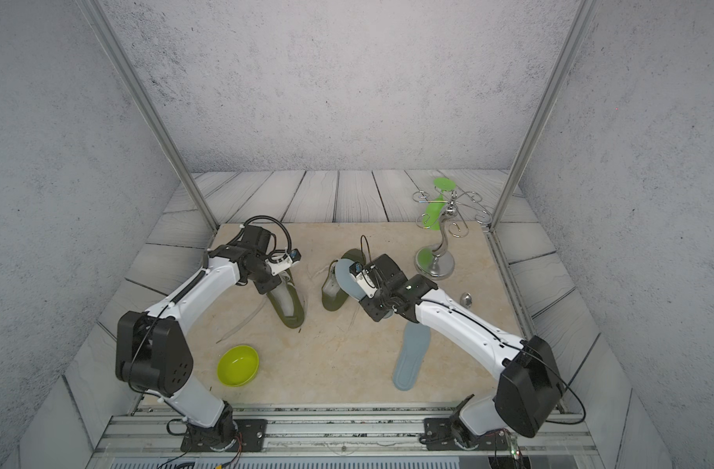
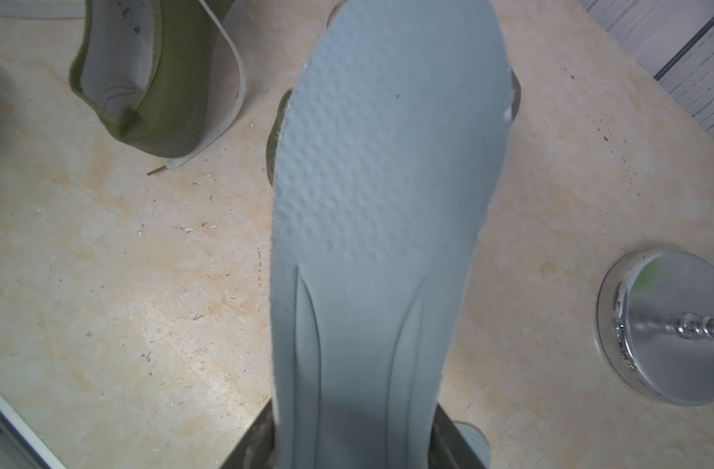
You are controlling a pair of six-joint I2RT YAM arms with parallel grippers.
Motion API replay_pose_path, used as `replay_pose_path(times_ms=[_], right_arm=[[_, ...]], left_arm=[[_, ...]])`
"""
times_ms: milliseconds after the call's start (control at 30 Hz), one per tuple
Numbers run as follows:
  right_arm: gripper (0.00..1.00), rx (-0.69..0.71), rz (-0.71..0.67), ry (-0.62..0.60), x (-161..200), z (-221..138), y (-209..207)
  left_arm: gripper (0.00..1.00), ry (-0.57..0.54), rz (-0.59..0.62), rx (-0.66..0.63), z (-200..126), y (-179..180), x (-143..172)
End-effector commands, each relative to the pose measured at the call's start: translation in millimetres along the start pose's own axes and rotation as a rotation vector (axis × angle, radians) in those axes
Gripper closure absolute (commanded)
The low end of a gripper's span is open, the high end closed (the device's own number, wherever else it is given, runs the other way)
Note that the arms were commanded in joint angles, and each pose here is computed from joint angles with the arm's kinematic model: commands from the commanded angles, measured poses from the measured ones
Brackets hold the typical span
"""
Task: Insert the insole into the shoe
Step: Pick up the shoe at the center of the board.
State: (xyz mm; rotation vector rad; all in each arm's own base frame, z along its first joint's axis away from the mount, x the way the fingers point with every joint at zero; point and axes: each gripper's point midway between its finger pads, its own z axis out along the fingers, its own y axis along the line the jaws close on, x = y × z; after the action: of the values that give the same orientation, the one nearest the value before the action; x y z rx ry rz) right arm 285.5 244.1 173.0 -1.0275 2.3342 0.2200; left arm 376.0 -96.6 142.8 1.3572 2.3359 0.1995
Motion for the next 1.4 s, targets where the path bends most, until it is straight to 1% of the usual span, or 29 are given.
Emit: replay_pose_path(times_ms=[0, 100, 167, 233, 367, 400, 500, 667, 833, 933, 1000, 1067, 1200, 1300, 1367], right_arm=[[0.49, -0.04, 0.024, 0.001, 4.5, -11.8, 6.7], [0.49, -0.048, 0.03, 0.005, 6.6, -12.2, 8.4], [0.49, -0.052, 0.034, 0.003, 6.6, -13.3, 9.5], [0.49, -0.052, 0.035, 0.0, 6.7, -13.8, 9.5], [0.49, -0.045, 0.044, -0.002, 5.5, -13.8, 8.3], [0.49, -0.045, 0.046, -0.004, 4.7, -14.2, 8.2], [0.49, -0.045, 0.049, -0.008, 3.9, -14.1, 8.2], [0.49, -0.043, 0.051, -0.01, 3.4, -14.2, 7.7], [0.49, -0.034, 0.05, -0.015, 4.5, -16.7, 6.3], [0.49, -0.033, 0.052, -0.016, 6.3, -16.7, 6.2], [0.49, -0.033, 0.051, -0.015, 7.3, -17.1, 6.6], [0.49, -0.033, 0.052, -0.019, 7.4, -18.0, 6.5], [0.49, -0.027, 0.052, -0.019, 9.5, -18.0, 5.5], [0.49, -0.032, 0.053, -0.017, 10.1, -16.5, 6.4], [0.49, -0.036, 0.056, -0.014, 10.5, -15.7, 7.0]], left_arm=[[1.0, -0.025, -0.042, 0.01, -10.6, -17.9, 7.0], [1.0, -0.019, -0.003, -0.035, -10.1, -21.3, 18.2], [1.0, 0.001, 0.026, -0.08, -11.9, -16.6, 24.7], [1.0, 0.016, 0.042, -0.096, -14.6, -14.0, 27.4], [1.0, 0.025, 0.055, -0.032, -16.4, -26.7, 30.0], [1.0, 0.026, 0.081, -0.011, -14.7, -33.0, 31.7], [1.0, 0.014, 0.092, -0.004, -12.2, -40.9, 31.3], [1.0, -0.047, 0.048, 0.04, -18.2, -52.9, 22.3], [1.0, -0.06, 0.009, 0.082, -19.1, -65.9, 21.4], [1.0, -0.089, 0.0, 0.114, -20.6, -76.3, 16.0], [1.0, -0.11, -0.032, 0.125, -22.4, -78.4, 11.4], [1.0, -0.127, -0.076, 0.144, -24.3, -80.6, 5.4], [1.0, -0.124, -0.149, 0.187, -23.5, -86.2, -2.9], [1.0, -0.119, -0.238, 0.219, -19.3, -87.4, -14.0], [1.0, -0.085, -0.326, 0.223, -13.2, -83.5, -17.9]])
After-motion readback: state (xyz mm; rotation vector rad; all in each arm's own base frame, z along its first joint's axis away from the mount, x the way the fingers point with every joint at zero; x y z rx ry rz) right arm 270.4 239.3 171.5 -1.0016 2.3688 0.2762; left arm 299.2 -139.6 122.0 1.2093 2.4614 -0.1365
